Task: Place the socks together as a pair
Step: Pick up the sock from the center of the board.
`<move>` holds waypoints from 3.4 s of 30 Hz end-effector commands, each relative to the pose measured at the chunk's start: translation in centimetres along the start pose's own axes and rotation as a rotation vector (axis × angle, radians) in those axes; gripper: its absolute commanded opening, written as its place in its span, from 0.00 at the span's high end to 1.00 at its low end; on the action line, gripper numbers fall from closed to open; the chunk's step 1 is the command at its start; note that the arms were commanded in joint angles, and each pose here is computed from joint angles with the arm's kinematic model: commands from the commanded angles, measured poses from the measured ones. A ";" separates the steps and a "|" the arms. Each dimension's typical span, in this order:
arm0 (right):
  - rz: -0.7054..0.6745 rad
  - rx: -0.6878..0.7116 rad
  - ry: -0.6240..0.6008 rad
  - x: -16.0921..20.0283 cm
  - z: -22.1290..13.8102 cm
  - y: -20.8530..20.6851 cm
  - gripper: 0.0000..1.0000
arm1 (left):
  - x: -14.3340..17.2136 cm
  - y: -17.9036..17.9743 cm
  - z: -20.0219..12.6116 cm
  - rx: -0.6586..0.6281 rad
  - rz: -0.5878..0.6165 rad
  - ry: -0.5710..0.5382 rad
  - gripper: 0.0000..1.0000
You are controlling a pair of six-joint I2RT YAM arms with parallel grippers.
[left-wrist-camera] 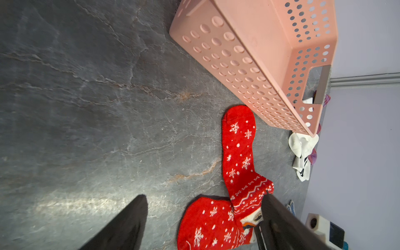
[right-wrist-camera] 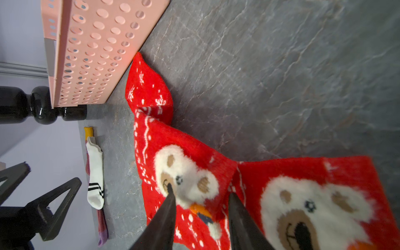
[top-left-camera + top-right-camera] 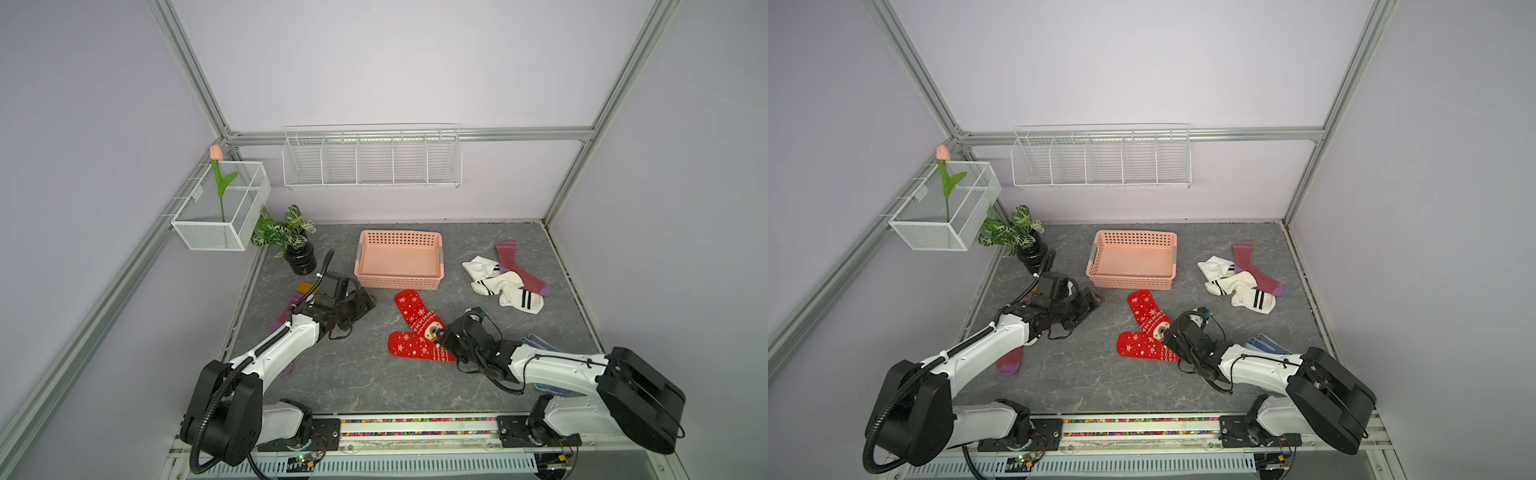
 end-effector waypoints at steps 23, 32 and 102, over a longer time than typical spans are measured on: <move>-0.235 -0.045 0.002 0.3 -3.0 6.9 0.93 | -0.4 0.9 -1.4 -0.069 0.010 -0.036 0.15; -0.509 -0.219 0.123 4.3 -5.7 16.7 0.93 | -2.8 3.6 -3.6 -0.139 -0.046 -0.099 0.15; -0.615 -0.199 0.340 4.4 -8.0 12.5 0.93 | 7.7 6.3 5.0 -0.429 0.379 0.258 0.53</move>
Point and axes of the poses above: each gripper's point midway between its finger pads, its own z axis out along the fingers, its own y axis along the line the jaws close on, x = y × z, the point moved 1 cm from there along -z, back along the fingers, and after that the axes turned 3 degrees about z, right-handed, at the moved point
